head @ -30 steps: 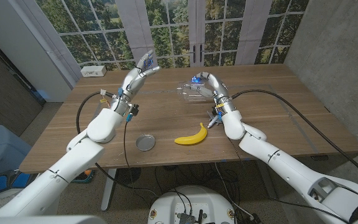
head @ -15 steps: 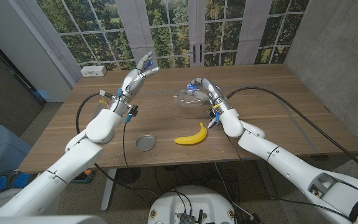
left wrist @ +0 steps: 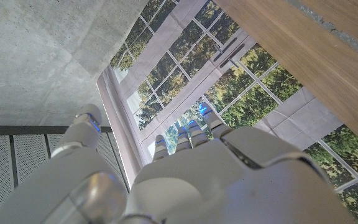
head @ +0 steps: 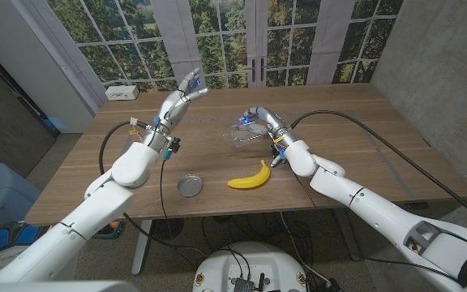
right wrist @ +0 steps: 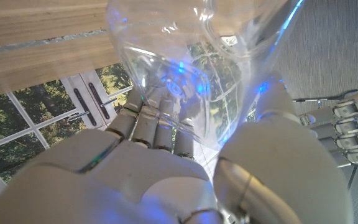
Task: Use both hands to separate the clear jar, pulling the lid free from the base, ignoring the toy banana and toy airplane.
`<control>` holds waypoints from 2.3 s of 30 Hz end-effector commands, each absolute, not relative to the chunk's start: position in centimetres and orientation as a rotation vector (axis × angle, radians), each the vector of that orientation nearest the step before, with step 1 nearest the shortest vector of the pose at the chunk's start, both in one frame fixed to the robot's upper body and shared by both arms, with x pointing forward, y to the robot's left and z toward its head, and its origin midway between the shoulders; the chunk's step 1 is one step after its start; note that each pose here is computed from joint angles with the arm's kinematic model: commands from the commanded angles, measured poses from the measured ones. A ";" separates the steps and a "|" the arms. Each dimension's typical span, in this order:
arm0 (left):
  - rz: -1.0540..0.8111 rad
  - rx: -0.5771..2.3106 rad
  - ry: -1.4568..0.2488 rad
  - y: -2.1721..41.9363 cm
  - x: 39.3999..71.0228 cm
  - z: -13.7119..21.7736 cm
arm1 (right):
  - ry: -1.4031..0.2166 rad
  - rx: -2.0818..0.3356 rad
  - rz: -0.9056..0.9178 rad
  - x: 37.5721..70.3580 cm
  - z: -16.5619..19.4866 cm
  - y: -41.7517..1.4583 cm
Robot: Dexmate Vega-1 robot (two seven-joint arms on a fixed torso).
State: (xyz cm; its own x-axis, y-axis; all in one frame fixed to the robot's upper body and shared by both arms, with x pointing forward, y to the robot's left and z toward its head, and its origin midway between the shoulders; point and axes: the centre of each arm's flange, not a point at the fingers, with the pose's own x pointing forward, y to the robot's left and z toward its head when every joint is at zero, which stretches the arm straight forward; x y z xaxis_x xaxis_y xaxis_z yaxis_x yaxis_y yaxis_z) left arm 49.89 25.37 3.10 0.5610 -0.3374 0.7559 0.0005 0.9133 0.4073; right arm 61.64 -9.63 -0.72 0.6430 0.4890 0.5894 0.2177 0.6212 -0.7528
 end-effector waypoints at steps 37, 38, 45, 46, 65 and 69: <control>-0.233 0.381 -0.966 26.2 49.6 3.1 | -0.759 -1.122 0.198 62.4 -1.7 -7.7; -0.233 0.381 -0.967 26.2 49.6 3.1 | -0.757 -1.124 0.197 62.4 -1.7 -7.7; -0.238 0.380 -0.967 26.6 49.9 3.2 | -0.743 -1.146 0.198 62.4 -1.5 -7.6; -0.237 0.381 -0.967 26.6 49.9 3.2 | -0.737 -1.146 0.202 62.4 -1.4 -7.5; -0.240 0.368 -0.958 27.6 51.4 3.7 | -0.800 -0.852 0.324 62.3 1.5 -10.1; -0.243 0.353 -0.946 27.9 52.1 3.8 | -0.806 -0.793 0.336 62.3 1.8 -10.7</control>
State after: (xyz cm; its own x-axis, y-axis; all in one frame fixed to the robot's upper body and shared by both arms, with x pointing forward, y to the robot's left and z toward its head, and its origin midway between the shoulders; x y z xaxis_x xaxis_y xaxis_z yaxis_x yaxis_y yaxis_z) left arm 50.84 27.35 3.65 0.5518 -0.3593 0.7526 0.0302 0.9104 0.4126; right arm 62.63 -9.13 0.47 0.7054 0.5517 0.4451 0.0854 0.5572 -0.8260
